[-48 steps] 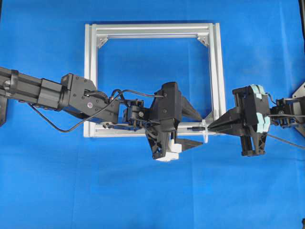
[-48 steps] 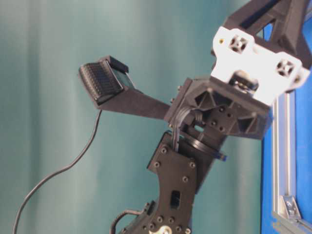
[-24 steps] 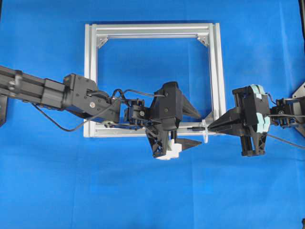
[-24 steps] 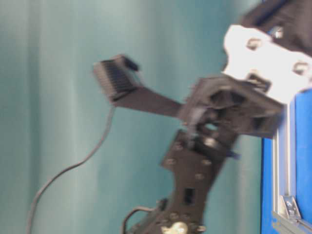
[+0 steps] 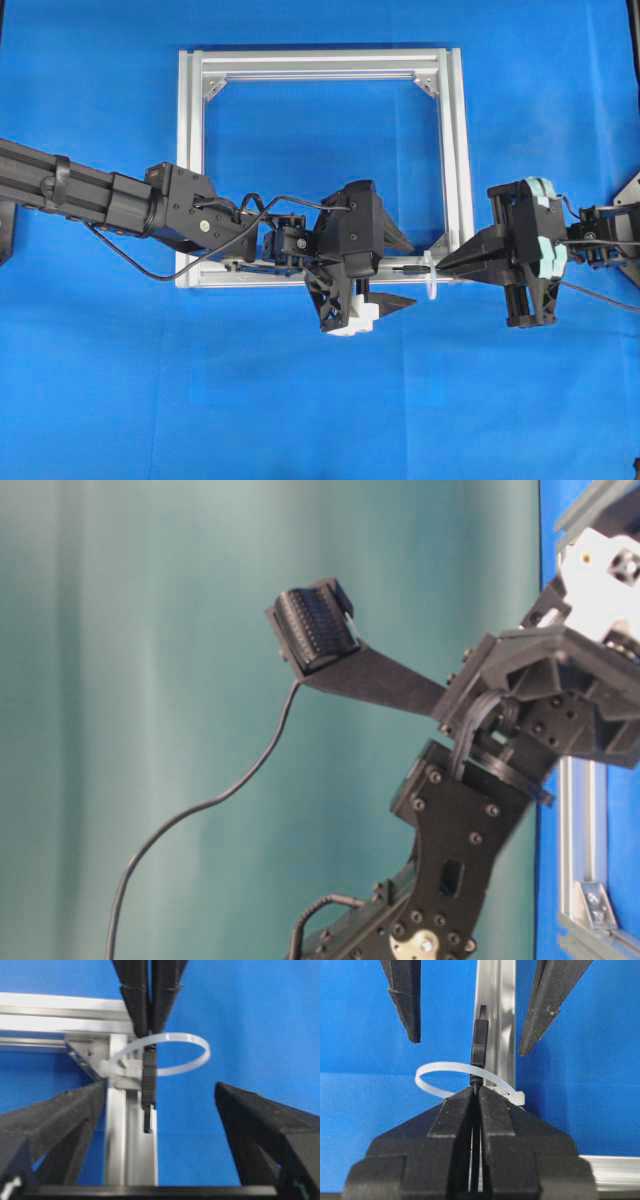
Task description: Insert the wire through the string loop located on the right side.
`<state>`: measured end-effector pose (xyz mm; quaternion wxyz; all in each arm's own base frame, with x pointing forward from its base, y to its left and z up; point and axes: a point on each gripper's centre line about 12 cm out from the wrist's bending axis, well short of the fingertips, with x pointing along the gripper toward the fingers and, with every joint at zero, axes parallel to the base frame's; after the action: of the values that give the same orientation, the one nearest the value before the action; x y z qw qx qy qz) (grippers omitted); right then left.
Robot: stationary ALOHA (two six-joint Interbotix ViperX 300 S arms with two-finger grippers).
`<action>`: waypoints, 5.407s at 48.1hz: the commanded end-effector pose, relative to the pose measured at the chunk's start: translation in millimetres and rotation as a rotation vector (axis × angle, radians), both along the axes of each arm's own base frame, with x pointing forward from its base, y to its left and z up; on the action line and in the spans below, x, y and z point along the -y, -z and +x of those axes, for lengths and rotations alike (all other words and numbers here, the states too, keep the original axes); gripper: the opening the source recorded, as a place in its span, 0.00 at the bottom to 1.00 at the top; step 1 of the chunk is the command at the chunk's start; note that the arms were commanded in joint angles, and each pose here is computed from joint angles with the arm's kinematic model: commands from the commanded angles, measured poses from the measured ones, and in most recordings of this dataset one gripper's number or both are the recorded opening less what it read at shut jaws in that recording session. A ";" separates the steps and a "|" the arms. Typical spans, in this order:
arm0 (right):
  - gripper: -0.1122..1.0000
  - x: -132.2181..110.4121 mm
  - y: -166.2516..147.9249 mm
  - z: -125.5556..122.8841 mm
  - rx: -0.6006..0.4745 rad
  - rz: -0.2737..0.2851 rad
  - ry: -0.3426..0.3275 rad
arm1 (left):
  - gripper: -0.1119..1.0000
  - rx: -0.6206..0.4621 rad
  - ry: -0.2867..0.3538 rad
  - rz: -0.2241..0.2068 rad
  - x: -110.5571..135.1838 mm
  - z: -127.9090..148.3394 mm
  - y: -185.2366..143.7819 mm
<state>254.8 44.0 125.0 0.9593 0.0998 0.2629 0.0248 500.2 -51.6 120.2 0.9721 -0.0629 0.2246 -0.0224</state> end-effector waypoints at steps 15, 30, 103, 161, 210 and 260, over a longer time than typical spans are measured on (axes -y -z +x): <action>0.07 -0.9 -6.3 5.1 0.029 0.005 0.001 | 0.88 0.040 0.004 -0.003 1.8 2.6 -14.9; 0.07 -0.9 -6.3 5.1 0.029 0.003 0.000 | 0.78 0.041 -0.001 -0.006 0.4 3.8 -15.4; 0.96 -3.2 -4.5 3.7 0.011 -0.003 -0.015 | 0.17 0.025 0.010 0.008 0.0 -40.3 -15.9; 0.96 -3.5 -4.7 3.0 -0.005 0.006 -0.011 | 0.17 -0.020 0.117 -0.015 5.0 -265.0 -1.5; 0.96 -4.2 -10.3 2.1 -0.014 0.006 -0.019 | 0.82 -0.097 0.065 -0.010 -10.2 -277.4 5.8; 0.96 -0.5 -66.7 1.5 0.033 0.018 -0.035 | 0.82 0.029 0.049 -0.032 -18.3 -282.5 -60.6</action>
<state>252.2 43.8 183.6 0.9586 0.1031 0.2617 0.0435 215.2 -33.5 177.4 0.9719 -0.0740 0.2177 -0.0509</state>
